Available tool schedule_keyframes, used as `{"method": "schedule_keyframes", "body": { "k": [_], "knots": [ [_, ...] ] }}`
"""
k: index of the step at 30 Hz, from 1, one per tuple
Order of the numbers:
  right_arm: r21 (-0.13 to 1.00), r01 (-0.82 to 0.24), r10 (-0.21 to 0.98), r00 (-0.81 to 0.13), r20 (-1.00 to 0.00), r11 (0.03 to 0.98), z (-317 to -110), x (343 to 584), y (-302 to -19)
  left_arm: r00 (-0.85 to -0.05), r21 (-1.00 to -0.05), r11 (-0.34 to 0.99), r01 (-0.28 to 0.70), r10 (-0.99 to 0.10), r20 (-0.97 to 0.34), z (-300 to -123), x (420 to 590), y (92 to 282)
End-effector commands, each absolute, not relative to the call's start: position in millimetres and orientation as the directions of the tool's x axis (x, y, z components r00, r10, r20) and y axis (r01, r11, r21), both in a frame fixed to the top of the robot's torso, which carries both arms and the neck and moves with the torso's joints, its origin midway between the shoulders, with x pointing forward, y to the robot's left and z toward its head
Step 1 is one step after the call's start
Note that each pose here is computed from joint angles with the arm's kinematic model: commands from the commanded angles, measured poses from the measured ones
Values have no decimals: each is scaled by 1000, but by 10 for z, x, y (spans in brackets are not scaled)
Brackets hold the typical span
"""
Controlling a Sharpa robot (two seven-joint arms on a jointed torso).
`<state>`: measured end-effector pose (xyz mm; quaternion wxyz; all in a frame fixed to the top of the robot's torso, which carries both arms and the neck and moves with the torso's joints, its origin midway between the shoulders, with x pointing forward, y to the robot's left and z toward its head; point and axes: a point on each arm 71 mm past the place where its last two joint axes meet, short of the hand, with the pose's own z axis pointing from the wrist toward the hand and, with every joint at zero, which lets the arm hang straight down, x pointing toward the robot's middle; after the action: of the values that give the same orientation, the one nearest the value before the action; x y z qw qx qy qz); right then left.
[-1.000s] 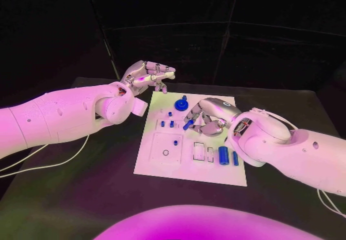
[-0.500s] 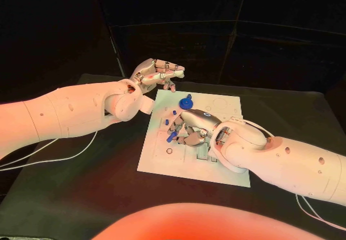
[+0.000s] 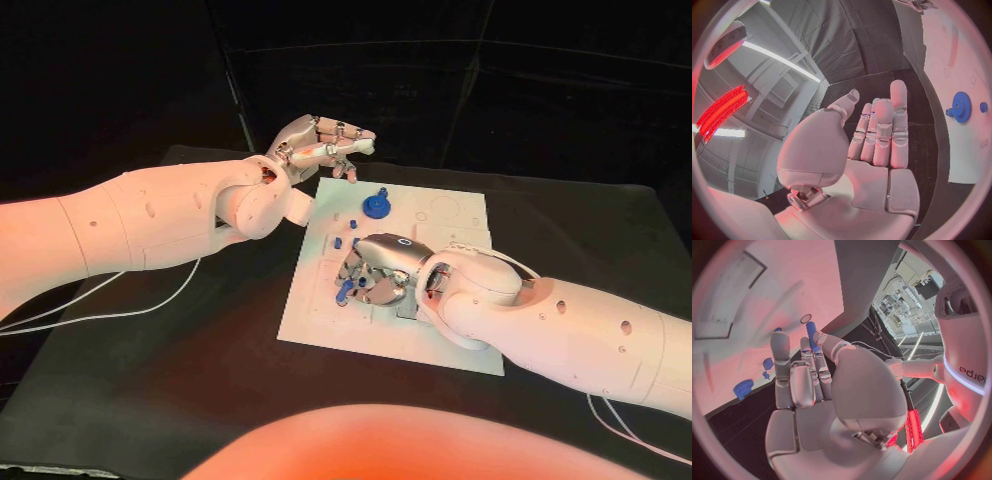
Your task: Assemble the parts on the task board
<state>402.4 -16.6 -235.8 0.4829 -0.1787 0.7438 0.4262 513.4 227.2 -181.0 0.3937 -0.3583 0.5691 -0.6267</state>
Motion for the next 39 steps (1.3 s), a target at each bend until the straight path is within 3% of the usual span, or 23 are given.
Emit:
{"method": "schedule_keyframes", "body": {
  "k": [1, 26, 39],
  "knots": [
    [432, -701, 91, -468, -879, 567, -2378, 4005, -147, -440, -995, -51, 87, -898, 8, -1796, 5138, 2261],
    [348, -720, 22, -420, -907, 601, -2413, 4003, -97, -443, -995, -52, 85, -897, 9, -1798, 5138, 2258],
    [364, -733, 31, -425, -905, 574, -2410, 3966, -28, -445, -995, -51, 81, -896, 10, -1798, 5133, 2263]
  ]
}}
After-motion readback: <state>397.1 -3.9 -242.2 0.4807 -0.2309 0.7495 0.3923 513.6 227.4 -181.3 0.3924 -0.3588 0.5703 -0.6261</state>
